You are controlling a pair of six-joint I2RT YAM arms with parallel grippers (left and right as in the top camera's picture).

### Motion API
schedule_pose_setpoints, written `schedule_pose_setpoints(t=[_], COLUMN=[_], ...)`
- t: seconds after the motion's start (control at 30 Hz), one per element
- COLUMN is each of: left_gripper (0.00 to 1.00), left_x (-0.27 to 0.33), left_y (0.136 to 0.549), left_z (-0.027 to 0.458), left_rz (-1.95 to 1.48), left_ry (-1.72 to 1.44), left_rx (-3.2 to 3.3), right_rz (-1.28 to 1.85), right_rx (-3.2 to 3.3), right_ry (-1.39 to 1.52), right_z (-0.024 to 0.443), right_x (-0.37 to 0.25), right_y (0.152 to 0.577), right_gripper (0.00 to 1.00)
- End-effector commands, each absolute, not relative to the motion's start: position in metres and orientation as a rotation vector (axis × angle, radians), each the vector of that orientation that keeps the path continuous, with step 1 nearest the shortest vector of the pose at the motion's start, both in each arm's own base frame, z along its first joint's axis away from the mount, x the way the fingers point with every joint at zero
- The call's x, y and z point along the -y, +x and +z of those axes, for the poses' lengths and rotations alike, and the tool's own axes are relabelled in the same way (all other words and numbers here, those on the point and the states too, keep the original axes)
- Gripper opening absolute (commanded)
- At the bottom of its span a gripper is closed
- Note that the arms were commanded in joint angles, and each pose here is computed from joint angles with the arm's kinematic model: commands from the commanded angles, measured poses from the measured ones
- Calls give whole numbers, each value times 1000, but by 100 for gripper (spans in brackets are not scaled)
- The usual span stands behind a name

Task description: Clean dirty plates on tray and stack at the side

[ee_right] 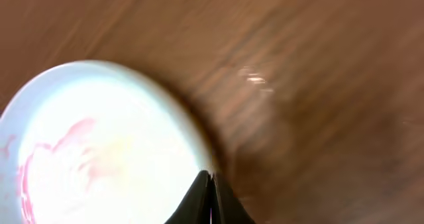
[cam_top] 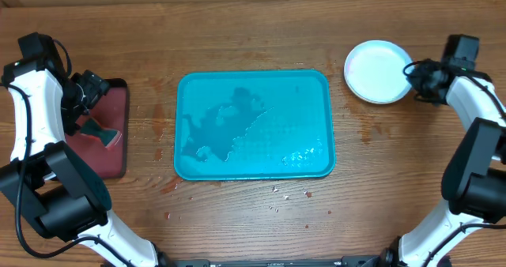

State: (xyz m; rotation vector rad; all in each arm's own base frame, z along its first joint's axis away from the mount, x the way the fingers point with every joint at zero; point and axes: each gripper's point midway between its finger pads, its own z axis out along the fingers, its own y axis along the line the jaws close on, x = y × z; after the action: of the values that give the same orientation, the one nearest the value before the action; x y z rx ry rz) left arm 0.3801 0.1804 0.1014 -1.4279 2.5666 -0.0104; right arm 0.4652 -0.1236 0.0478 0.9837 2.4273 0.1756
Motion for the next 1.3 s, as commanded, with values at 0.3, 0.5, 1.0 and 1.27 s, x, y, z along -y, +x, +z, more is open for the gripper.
schedule_pose_setpoints(t=[0.3,0.5,1.0,1.27], left_gripper=[100,100,100,100], left_x=[-180,-180,-180,-180], left_y=[385,385,385,385], left_z=[108,108,108,108], left_rz=[-23,-23,-23,-23], left_ry=[-1412,-1412,-1412,-1412], left_rx=[-2554,-2554,-2554,-2554], right_rz=[184,266,351,347], right_rx=[-2416,-2486,-2842,-2907], right_ry=[752,648,279,290], right_z=[140,192,216,211], right_x=[96,54,-57,-57], right_y=[441,383,242,227], right_gripper=[4,11,100,100])
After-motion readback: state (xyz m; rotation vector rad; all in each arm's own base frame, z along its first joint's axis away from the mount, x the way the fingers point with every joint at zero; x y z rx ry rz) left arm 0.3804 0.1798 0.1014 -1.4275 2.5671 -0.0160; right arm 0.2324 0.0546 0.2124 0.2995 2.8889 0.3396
